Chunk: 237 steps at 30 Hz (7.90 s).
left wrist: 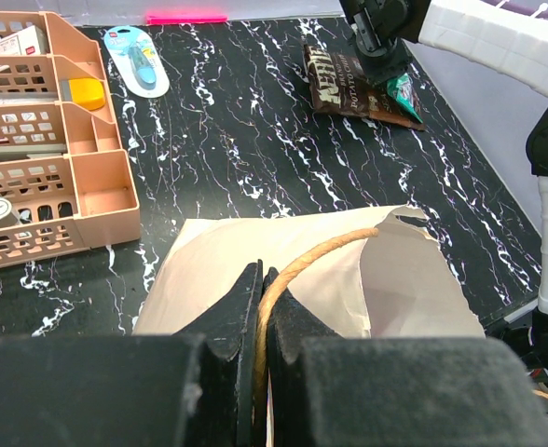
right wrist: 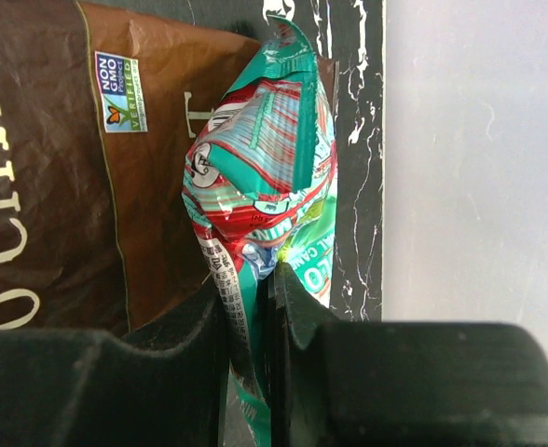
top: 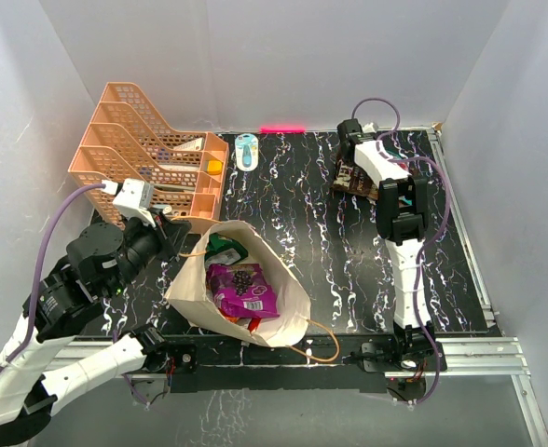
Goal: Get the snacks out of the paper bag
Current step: Place the snack at the center of the board, then take out the snack from the paper bag, then place the snack at the center of the board.
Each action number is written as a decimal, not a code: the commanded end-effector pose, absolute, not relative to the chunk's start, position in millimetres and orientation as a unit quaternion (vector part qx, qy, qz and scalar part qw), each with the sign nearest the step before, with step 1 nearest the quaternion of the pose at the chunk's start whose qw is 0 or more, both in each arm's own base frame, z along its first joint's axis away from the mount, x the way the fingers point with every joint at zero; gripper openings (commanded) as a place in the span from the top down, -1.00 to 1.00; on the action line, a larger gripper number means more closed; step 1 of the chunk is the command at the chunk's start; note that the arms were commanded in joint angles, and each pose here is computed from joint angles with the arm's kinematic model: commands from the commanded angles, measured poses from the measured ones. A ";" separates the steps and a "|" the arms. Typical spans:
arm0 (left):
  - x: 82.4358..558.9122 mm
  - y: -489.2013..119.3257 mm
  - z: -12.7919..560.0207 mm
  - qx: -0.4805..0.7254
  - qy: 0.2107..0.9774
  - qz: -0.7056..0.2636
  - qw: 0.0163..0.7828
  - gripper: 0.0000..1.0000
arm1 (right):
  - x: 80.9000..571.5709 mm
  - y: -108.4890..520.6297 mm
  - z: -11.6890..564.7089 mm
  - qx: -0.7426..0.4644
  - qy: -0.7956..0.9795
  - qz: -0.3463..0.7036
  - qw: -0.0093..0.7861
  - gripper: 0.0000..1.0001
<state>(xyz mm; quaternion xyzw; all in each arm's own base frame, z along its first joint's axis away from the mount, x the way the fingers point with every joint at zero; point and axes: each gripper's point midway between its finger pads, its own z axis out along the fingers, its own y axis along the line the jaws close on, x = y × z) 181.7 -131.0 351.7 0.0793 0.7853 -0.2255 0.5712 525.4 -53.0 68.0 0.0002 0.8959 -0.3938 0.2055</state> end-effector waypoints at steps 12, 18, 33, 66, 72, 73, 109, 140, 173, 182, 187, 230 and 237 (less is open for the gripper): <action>182.2 -124.4 355.2 0.068 0.786 -0.217 0.575 1.00 | 541.1 -54.2 74.3 0.034 0.893 -0.377 0.244 -0.05; 182.3 -129.7 357.5 0.063 0.785 -0.230 0.571 1.00 | 521.4 3.4 137.2 0.052 0.930 -0.198 0.305 -0.50; 167.7 -163.3 347.1 0.131 0.769 -0.301 0.548 1.00 | 338.6 209.8 275.1 -0.217 0.791 0.302 0.486 -0.68; 177.0 -171.4 336.5 0.124 0.780 -0.294 0.538 1.00 | 127.3 355.6 275.5 -0.594 0.415 0.269 0.635 -0.30; 176.7 -169.4 352.3 0.129 0.767 -0.297 0.554 1.00 | 110.5 358.9 279.4 -0.605 0.403 0.301 0.617 -0.36; 177.1 -169.0 354.7 0.130 0.767 -0.295 0.555 1.00 | 107.6 358.5 286.5 -0.598 0.400 0.308 0.623 -0.36; 162.0 -175.7 364.4 0.158 0.746 -0.333 0.555 1.00 | 238.6 437.3 245.8 -0.460 0.432 0.152 0.761 -0.45; 182.1 -132.4 371.7 0.021 0.747 -0.285 0.601 0.98 | 158.8 344.6 342.8 -0.378 0.536 0.381 0.652 0.85; 180.9 -130.3 369.4 0.027 0.749 -0.278 0.601 0.98 | 259.3 158.4 509.3 -0.052 0.616 -0.039 0.785 0.85; 179.9 -128.5 372.0 0.032 0.747 -0.275 0.604 0.98 | 321.4 157.2 393.6 -0.085 0.738 -0.148 0.653 0.85; 179.2 -126.1 370.7 0.033 0.747 -0.271 0.606 0.98 | 321.2 162.6 324.5 -0.114 0.816 -0.183 0.537 0.85; 178.4 -128.4 372.5 0.077 0.748 -0.252 0.609 0.98 | 410.6 -85.7 54.1 0.066 0.967 -0.168 0.179 0.78; 177.1 -129.5 375.5 0.074 0.740 -0.263 0.614 0.97 | 407.0 -108.4 106.4 0.134 0.934 -0.230 0.240 -0.26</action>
